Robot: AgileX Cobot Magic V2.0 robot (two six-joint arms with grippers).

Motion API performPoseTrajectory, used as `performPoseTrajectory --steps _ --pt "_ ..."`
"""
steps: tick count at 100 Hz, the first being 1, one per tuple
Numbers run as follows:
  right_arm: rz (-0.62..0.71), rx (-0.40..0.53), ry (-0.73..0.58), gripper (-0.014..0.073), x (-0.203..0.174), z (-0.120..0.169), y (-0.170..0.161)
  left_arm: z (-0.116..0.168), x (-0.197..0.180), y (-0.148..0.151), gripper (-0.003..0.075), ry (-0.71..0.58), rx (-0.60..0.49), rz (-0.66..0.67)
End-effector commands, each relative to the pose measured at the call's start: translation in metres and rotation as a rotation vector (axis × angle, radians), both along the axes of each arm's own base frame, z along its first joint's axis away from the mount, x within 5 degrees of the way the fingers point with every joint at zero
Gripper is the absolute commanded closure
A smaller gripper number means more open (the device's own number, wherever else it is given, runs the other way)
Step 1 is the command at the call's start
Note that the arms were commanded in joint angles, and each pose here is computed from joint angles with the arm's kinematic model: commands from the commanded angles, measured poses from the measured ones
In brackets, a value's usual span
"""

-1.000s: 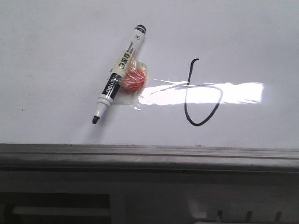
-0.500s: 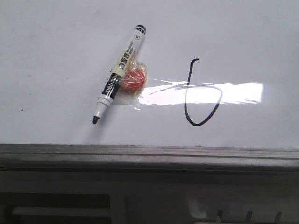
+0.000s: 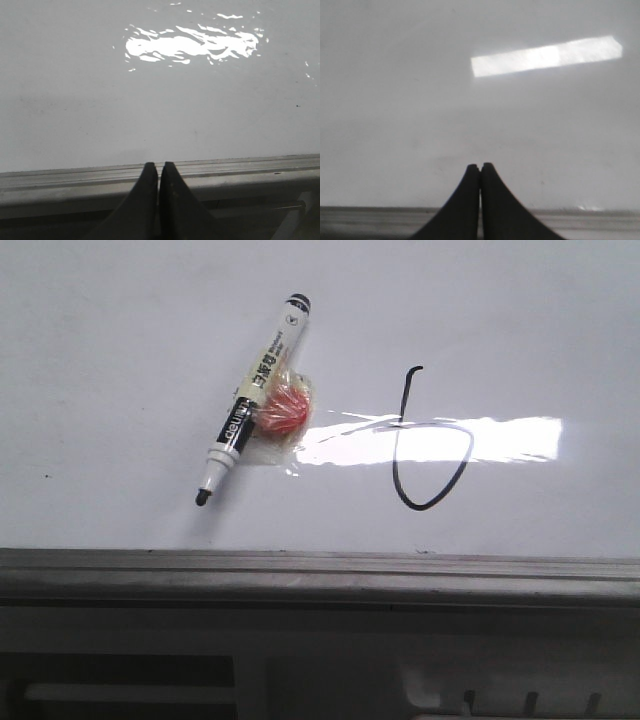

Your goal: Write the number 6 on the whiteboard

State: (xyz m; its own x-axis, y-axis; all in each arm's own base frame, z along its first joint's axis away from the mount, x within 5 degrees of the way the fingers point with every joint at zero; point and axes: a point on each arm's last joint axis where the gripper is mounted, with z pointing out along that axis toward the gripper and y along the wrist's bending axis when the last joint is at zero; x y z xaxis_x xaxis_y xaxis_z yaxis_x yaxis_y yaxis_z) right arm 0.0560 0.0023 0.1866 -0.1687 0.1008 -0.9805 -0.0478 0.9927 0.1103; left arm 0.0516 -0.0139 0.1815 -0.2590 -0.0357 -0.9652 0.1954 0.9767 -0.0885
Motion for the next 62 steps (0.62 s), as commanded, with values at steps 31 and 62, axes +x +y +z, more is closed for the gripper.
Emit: performPoseTrajectory --steps 31,62 --pt "-0.035 -0.021 0.058 0.0638 -0.0022 -0.0123 -0.0027 -0.01 0.0002 0.0002 0.0739 -0.016 -0.031 0.011" --pt "-0.034 -0.021 0.052 0.0638 -0.0021 -0.0118 -0.0026 -0.01 0.0002 0.0002 0.0739 -0.016 -0.031 0.011"
